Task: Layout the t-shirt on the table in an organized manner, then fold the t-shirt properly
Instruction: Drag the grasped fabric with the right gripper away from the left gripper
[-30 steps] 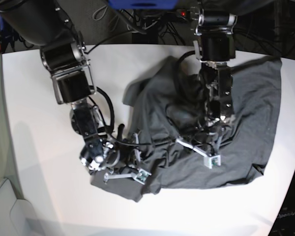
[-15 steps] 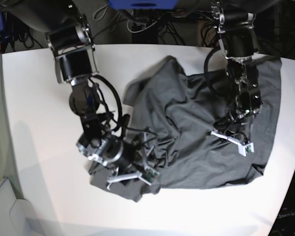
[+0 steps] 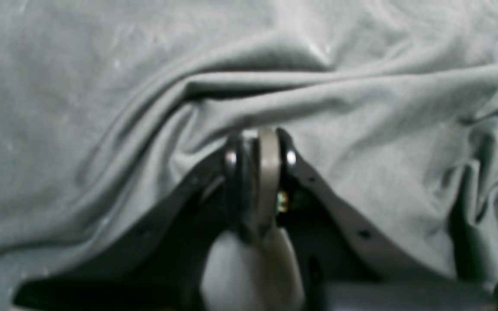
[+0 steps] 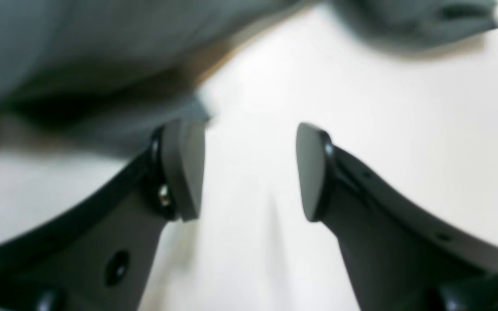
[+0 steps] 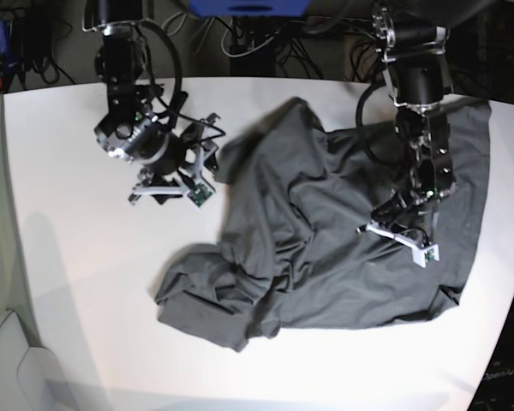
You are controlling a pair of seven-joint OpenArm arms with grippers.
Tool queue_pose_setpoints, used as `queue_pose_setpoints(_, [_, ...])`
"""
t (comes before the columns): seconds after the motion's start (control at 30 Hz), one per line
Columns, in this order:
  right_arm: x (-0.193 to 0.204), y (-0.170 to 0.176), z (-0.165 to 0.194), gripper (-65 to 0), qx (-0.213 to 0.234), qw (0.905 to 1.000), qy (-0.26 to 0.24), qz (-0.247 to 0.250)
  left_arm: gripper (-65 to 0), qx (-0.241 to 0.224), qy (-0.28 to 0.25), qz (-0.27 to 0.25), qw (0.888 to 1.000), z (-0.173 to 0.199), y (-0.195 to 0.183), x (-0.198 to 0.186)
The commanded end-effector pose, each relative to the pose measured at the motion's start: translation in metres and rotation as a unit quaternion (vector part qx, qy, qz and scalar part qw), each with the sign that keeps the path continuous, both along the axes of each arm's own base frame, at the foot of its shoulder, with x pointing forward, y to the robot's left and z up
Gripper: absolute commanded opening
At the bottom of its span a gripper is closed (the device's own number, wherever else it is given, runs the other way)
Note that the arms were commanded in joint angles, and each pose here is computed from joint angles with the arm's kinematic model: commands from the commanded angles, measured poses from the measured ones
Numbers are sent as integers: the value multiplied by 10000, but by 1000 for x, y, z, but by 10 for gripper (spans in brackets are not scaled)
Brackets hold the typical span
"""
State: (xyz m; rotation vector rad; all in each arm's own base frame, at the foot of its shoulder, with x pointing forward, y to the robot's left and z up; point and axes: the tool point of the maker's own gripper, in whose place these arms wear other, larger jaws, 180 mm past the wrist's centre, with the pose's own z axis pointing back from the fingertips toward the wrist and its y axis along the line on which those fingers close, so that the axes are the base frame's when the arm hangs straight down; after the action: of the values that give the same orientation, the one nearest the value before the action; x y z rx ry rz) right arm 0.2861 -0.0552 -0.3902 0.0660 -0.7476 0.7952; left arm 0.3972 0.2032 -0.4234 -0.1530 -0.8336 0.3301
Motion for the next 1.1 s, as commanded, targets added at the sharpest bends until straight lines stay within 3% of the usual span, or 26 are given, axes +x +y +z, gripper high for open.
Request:
queue_pose_setpoints(0.0, [11,9,19,-307,212,9992,-325,4,-587,37,-163,-1,9999,12,2,10])
queue_pose_setpoints(0.23, [5,12,12,-307,257,9995,-204,-4,-587,45,-201,5,9998,15,2,11])
queue_pose_setpoints(0.47, [-5,15,-19,-309,286,9993,255,20,-587,44,-195,-10,9998,14,2,11])
queue_pose_setpoints(0.63, [-12,40,-18,-309,284,9984,272,413,-587,36,-196,-1,9998,15,2,12])
queue_pose_setpoints(0.9, [-9,53,-14,-308,257,9973,216,648,-587,28,-215,0,9998,16,2,14])
queue_pose_setpoints(1.07, [-20,57,-34,-309,251,9958,518,710,-587,26,-220,-15,9998,16,2,14])
